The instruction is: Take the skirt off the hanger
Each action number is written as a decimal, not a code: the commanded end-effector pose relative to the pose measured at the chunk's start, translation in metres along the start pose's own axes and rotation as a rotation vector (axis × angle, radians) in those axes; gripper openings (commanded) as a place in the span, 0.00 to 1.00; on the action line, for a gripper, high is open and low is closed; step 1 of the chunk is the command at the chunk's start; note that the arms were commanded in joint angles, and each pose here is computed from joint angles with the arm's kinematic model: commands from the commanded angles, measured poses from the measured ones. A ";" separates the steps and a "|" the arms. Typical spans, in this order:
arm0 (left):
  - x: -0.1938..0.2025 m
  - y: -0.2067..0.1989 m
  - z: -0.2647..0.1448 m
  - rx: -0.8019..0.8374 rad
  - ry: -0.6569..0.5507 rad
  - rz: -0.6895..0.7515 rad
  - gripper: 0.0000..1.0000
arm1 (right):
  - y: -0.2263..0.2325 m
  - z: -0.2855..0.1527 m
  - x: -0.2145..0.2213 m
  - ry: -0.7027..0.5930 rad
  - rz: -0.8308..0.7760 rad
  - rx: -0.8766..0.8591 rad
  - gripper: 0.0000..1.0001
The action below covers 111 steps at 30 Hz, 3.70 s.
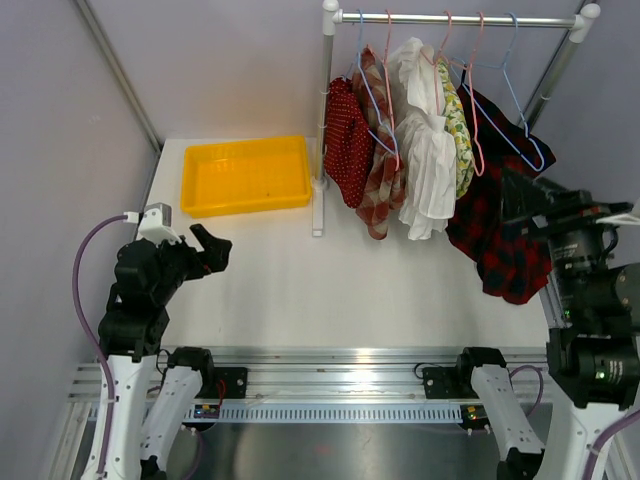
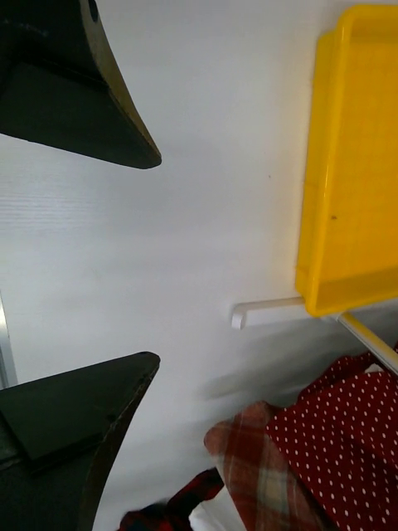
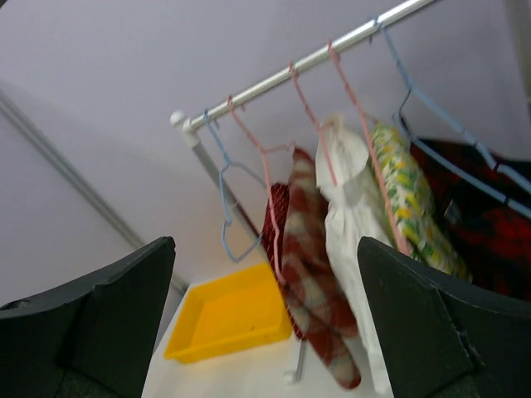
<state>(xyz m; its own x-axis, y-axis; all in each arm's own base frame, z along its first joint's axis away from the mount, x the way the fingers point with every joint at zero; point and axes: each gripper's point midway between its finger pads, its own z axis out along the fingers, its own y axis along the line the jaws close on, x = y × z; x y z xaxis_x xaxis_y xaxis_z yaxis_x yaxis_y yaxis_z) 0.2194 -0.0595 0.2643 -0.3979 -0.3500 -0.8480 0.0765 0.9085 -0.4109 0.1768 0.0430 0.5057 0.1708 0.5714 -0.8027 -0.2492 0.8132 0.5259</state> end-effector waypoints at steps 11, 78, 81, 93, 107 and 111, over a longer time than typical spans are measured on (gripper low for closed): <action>-0.001 0.006 -0.006 -0.040 -0.034 0.063 0.97 | -0.047 0.169 -0.105 -0.167 -0.318 0.307 1.00; -0.133 -0.236 -0.006 0.591 -0.109 0.277 0.99 | -0.078 0.177 0.006 0.215 -0.219 0.232 0.00; -0.109 -0.309 -0.012 0.728 -0.087 0.377 0.99 | -0.069 0.159 0.007 0.231 -0.198 0.214 0.00; 0.035 -0.448 -0.018 1.072 0.084 0.380 0.99 | -0.021 0.085 0.001 0.254 -0.071 0.134 0.00; 0.089 -0.480 -0.012 1.158 0.163 0.341 0.99 | 0.006 0.057 -0.012 0.228 -0.025 0.078 0.00; 0.096 -0.482 -0.031 1.214 0.205 0.313 0.99 | 0.003 0.059 -0.005 0.244 -0.008 0.079 0.00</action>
<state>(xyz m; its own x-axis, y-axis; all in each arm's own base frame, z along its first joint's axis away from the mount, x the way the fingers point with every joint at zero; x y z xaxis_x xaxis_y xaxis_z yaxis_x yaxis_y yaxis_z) 0.1373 -0.5181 0.3692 -0.3235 0.0482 -0.9450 0.9274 0.2147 -0.3065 0.2358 0.0425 0.4923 -0.1639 0.5211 -0.8376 -0.0715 0.8406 0.5369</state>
